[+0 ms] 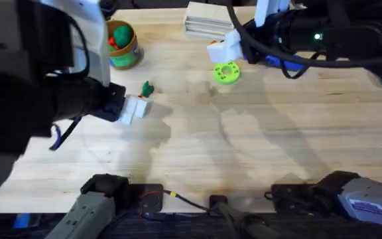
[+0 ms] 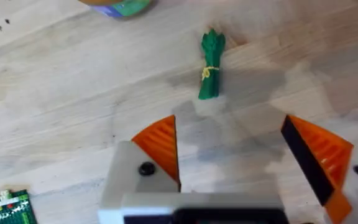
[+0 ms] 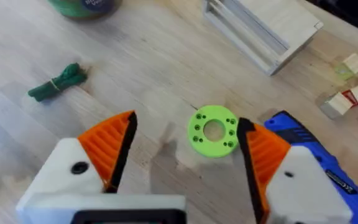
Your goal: Pick up the gripper from the table and insert it into the empty holder that is missing its gripper. Then pick up a screw, insert it into the mounting hole, and use the screwdriver to tighten it. Finally, clean up the table by picking up the vegetable and placing it into the bucket.
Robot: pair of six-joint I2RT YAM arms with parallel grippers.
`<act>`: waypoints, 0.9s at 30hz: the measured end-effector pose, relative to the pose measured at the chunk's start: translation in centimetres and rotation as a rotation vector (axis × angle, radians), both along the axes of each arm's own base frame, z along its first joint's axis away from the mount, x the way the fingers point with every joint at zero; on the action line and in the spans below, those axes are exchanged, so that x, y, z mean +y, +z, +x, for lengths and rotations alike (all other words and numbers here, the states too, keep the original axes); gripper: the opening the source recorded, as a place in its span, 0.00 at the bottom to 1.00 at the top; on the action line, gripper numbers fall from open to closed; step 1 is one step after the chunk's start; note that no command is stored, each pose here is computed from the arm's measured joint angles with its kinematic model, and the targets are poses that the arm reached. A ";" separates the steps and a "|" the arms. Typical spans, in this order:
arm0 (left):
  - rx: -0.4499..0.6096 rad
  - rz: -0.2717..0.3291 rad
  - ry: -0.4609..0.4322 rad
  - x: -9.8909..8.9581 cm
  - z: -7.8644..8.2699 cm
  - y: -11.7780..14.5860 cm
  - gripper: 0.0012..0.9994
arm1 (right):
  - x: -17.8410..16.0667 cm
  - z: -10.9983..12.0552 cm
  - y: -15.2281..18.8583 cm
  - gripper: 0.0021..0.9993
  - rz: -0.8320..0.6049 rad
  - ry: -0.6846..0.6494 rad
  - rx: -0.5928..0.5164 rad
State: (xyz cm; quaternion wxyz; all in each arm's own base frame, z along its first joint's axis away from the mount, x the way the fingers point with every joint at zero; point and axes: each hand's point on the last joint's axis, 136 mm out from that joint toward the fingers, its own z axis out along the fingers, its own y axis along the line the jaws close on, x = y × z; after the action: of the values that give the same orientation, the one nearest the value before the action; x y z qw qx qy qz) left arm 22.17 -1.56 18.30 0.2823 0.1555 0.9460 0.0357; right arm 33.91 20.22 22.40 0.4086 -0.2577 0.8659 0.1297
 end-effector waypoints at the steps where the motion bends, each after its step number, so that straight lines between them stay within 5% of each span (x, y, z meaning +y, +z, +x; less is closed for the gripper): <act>1: 0.017 0.003 0.001 0.0 0.2 -0.4 0.99 | 0.0 0.0 0.0 0.99 0.000 0.000 0.000; 14: 0.233 0.006 0.029 -0.4 4.3 -6.9 0.99 | -0.2 -0.4 -0.5 0.99 -0.011 0.003 0.025; 27: 0.309 -0.046 0.008 -1.8 7.6 -13.2 0.99 | -0.1 -0.4 -0.5 0.99 -0.009 0.006 0.026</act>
State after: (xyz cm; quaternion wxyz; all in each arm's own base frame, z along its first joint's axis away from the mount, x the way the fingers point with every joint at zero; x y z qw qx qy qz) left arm 29.78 -3.41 5.10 0.1366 0.1489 0.9793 -0.0092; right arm 33.46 20.12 21.90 0.3956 -0.2604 0.8711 0.1301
